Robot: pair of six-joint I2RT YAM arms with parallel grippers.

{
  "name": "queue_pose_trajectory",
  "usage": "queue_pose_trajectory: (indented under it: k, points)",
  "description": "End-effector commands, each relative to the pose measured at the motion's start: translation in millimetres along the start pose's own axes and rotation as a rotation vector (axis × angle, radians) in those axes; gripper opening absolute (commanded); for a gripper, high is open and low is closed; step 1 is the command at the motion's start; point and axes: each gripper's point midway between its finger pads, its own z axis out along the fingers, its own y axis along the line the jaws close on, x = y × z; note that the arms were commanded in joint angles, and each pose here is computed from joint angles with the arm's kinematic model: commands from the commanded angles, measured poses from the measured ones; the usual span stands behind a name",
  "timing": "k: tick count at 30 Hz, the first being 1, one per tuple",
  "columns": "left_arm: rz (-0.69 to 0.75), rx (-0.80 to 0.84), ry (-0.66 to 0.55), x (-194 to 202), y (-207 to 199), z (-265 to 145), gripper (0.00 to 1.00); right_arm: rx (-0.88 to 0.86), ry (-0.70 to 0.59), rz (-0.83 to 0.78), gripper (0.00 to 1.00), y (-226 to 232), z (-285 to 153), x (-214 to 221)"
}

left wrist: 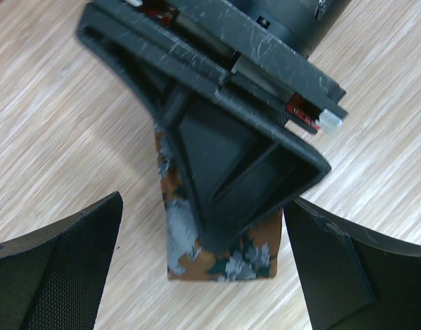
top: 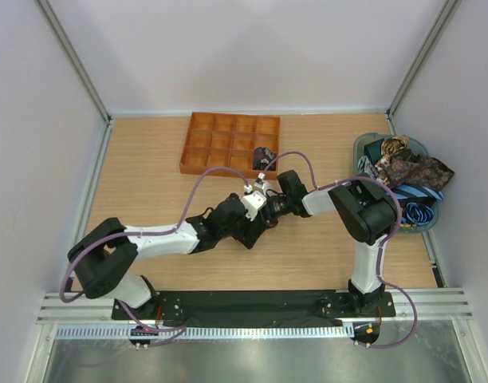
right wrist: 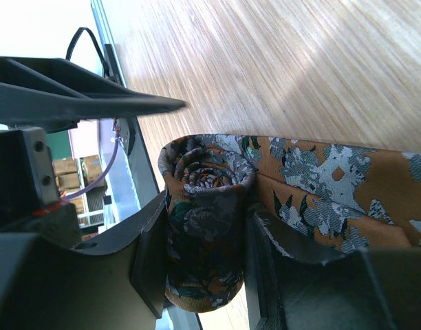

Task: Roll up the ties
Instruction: Roll the tie

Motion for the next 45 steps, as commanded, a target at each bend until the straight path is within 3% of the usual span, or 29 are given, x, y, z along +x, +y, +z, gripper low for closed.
queue_pose_trajectory:
  k: [1,7,12,21,23,26,29,38,43,45]
  points:
    - [0.033,0.042,0.029,-5,-9,10,1.0,0.139,0.041,0.062,0.14,-41,5,26]
    - [0.032,0.002,0.076,3,-3,16,0.98,0.138,0.04,0.062,0.14,-41,5,26]
    - [0.04,0.027,0.164,18,-9,30,0.81,0.135,0.041,0.063,0.14,-40,5,26]
    - [0.011,-0.013,0.211,32,-2,22,0.57,0.135,0.035,0.061,0.14,-40,4,24]
    - [0.001,-0.007,0.214,33,-4,20,0.58,0.133,0.03,0.064,0.14,-40,3,21]
    - [-0.003,0.017,0.214,33,-8,20,0.75,0.11,0.024,0.077,0.14,-41,3,17]
    - [-0.005,0.021,0.216,34,-8,21,0.77,0.097,0.026,0.093,0.14,-41,3,18]
    - [0.002,-0.009,0.256,43,-4,23,0.31,0.079,0.015,0.105,0.14,-41,2,15]
    - [0.005,-0.01,0.269,47,-3,23,0.21,0.076,0.01,0.108,0.23,-40,1,10]
    - [0.006,-0.02,0.281,49,-2,25,0.15,0.084,0.004,0.107,0.33,-39,0,7]
